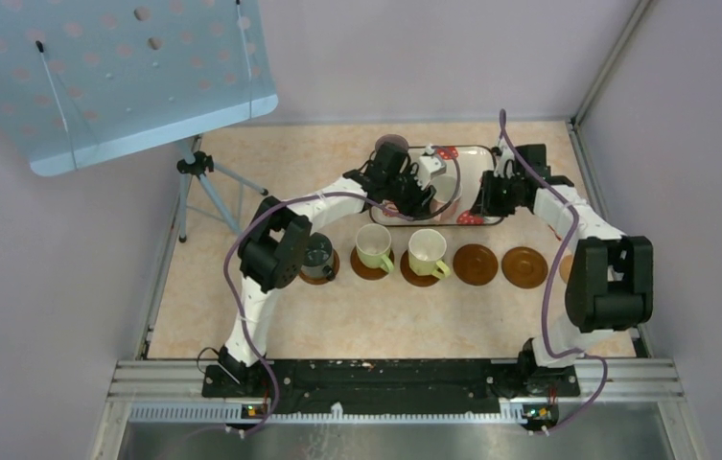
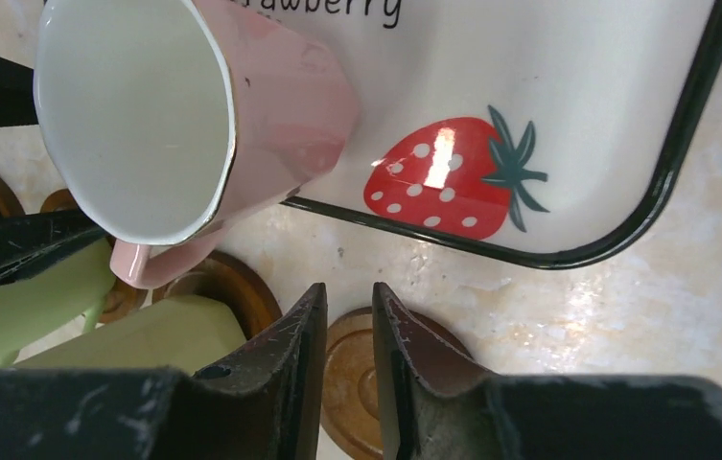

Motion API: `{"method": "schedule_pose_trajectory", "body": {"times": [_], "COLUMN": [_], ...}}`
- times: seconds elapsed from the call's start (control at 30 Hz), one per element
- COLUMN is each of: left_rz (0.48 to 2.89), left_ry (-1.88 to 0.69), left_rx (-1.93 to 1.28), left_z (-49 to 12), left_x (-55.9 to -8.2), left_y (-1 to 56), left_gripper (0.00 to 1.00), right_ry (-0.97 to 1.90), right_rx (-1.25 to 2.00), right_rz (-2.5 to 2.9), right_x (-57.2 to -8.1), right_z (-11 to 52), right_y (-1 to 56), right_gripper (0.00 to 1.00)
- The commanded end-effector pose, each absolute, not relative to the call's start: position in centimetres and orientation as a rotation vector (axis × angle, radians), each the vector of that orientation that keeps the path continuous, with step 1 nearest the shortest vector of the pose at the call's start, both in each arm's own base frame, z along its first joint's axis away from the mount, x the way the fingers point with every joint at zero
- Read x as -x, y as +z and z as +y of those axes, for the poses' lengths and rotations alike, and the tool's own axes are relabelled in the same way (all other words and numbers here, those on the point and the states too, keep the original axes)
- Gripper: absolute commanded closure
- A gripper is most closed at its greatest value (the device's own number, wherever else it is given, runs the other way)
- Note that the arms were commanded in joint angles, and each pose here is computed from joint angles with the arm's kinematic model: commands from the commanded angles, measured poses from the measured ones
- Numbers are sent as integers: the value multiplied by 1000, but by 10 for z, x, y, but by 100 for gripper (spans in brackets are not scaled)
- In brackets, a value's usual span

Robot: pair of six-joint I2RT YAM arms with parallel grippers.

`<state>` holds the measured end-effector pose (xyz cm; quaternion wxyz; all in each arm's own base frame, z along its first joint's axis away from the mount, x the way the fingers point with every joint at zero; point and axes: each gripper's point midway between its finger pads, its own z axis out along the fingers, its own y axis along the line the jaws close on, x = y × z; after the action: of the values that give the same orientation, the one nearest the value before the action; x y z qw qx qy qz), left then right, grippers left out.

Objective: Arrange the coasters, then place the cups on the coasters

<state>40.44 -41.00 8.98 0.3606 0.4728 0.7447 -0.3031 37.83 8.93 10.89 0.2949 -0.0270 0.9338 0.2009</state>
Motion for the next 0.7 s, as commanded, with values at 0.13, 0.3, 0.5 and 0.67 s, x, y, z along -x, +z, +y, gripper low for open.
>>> {"method": "schedule_pose_trajectory", "body": {"times": [0.13, 0.3, 0.5, 0.67], "left_rz": [1781, 1776, 1782, 1791], "left_ry": [-848, -850, -836, -807], "left_rx": [-1224, -1233, -1220, -1198], "left_z": [-426, -435, -441, -448], "left_x": [-405, -404, -405, -412], "left_y": [132, 129, 124, 120], "left_gripper": [46, 46, 45, 41], "right_ry": [642, 665, 668, 687], "right_rx": [48, 72, 71, 71], "right_rz": [2387, 2356, 2329, 2310], "right_x": [-411, -430, -449, -463], "right_z": [117, 125, 127, 132], "right_y": [116, 118, 120, 122], "right_gripper": [76, 77, 77, 77]}}
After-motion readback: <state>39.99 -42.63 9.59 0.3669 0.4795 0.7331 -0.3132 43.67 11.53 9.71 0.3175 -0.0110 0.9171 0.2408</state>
